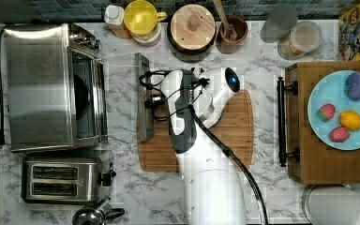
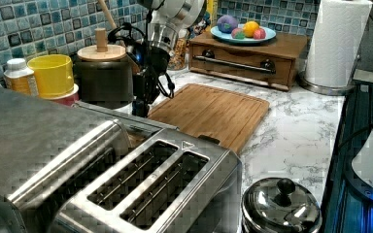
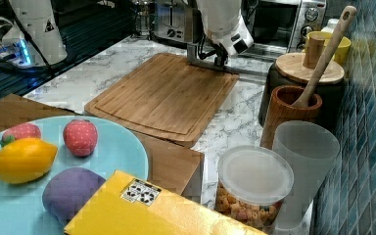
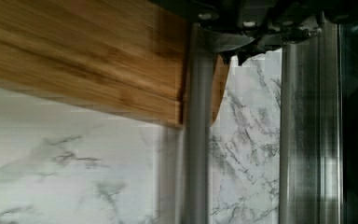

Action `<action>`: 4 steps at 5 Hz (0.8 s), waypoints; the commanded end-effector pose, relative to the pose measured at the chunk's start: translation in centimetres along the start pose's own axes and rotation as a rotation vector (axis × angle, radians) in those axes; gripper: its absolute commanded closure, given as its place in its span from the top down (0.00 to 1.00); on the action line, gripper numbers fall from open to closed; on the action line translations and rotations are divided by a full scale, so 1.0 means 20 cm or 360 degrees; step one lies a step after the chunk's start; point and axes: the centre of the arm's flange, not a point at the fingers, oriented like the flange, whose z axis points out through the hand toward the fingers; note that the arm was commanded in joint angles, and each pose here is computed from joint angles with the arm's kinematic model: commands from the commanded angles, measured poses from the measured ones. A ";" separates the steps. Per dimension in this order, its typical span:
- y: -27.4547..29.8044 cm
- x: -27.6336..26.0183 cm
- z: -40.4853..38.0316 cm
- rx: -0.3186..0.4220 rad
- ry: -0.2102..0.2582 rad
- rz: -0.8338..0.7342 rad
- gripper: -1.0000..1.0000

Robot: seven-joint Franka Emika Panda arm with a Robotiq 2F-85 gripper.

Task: Close the oven.

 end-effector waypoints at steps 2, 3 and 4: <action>-0.24 0.26 -0.07 0.0260 -0.0013 -0.0013 0.00; -0.35 0.26 -0.01 0.0256 -0.0036 -0.0067 0.00; -0.56 0.23 0.00 0.0186 0.0013 -0.0167 0.00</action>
